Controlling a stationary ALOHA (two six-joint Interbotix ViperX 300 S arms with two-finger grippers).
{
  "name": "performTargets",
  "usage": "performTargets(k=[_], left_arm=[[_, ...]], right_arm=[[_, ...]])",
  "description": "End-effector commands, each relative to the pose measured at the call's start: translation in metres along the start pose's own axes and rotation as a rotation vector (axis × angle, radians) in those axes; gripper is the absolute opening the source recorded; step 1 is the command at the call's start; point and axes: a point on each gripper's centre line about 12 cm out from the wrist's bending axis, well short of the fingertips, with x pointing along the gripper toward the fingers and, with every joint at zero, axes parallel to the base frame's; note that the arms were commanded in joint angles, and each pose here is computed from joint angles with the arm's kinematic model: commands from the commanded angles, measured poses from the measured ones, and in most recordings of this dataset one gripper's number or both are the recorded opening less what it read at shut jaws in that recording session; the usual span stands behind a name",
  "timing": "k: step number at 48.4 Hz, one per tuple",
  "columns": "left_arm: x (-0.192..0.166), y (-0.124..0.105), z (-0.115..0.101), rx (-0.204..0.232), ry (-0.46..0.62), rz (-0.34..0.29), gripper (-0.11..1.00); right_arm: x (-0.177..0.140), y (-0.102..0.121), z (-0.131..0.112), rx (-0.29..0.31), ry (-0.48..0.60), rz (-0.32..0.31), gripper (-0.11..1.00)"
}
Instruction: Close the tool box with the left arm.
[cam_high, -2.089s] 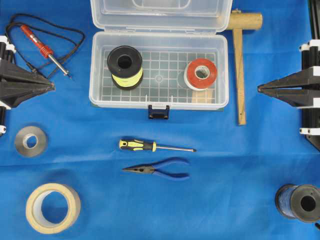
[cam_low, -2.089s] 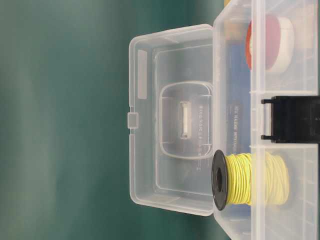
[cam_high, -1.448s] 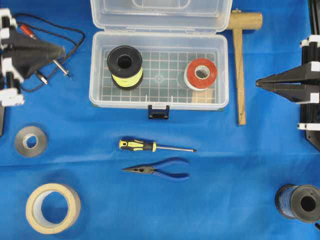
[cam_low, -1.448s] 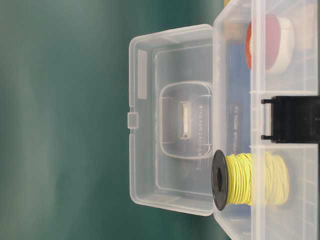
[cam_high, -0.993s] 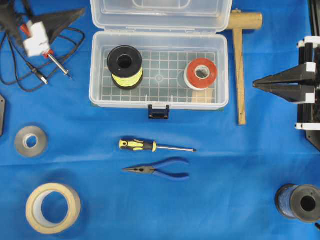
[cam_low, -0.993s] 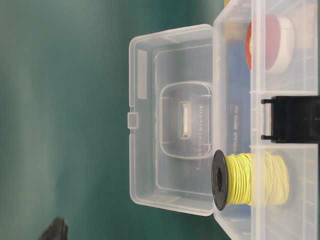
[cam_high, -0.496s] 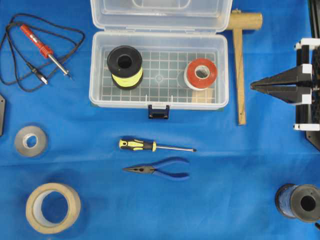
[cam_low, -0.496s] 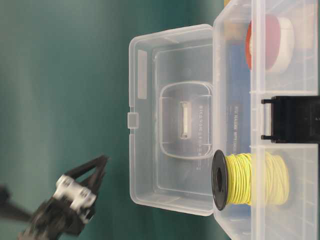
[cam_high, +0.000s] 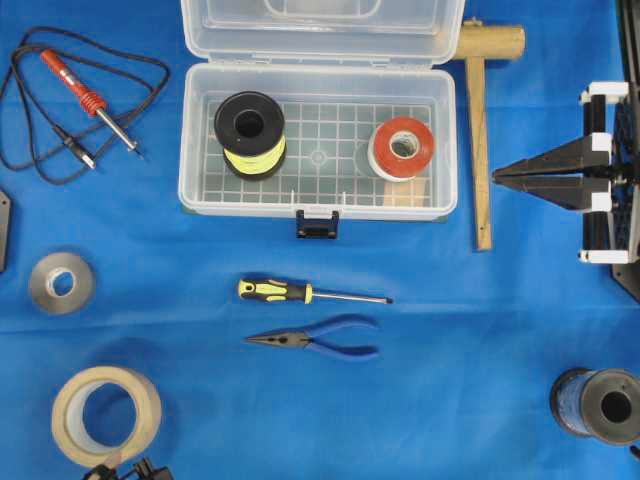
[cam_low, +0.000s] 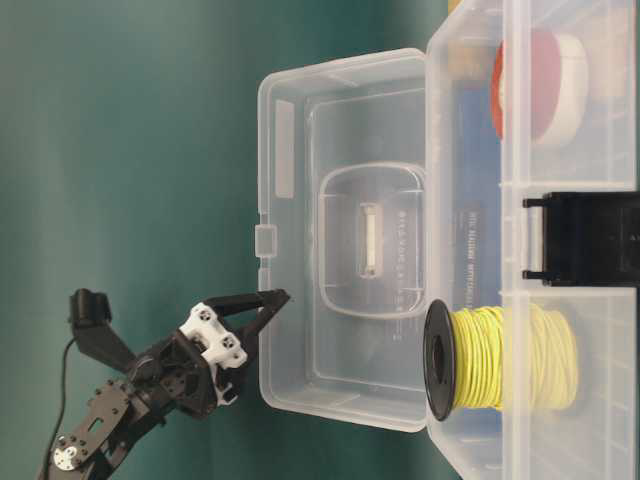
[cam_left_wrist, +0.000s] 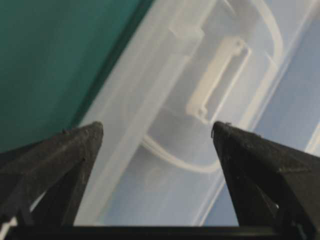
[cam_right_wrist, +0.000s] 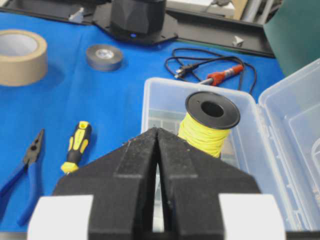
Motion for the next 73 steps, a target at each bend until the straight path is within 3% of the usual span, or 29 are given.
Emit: performTargets(k=[1,19,38,53,63,73], left_arm=[[-0.010,0.000,0.011,0.003,-0.031,0.003,0.88],[-0.023,-0.050,0.011,0.075,0.062,-0.098,0.88],[-0.072,-0.105,0.013,0.160,0.083,-0.202,0.88],[-0.095,-0.150,-0.010,0.190,0.108,-0.286,0.88],[-0.114,-0.191,-0.028,0.195,0.131,-0.361,0.88],[-0.140,-0.237,-0.045,0.235,0.147,-0.451,0.88]], right_arm=[[0.002,0.000,0.006,0.003,-0.015,-0.002,0.00],[0.002,0.000,0.006,0.002,-0.015,-0.002,0.00],[0.002,0.000,0.006,-0.009,-0.012,-0.001,0.00],[0.001,0.000,0.007,-0.011,-0.017,-0.001,0.00],[0.001,0.000,0.008,-0.012,-0.018,-0.001,0.00],[0.001,0.000,0.008,-0.011,-0.020,-0.001,0.00]])
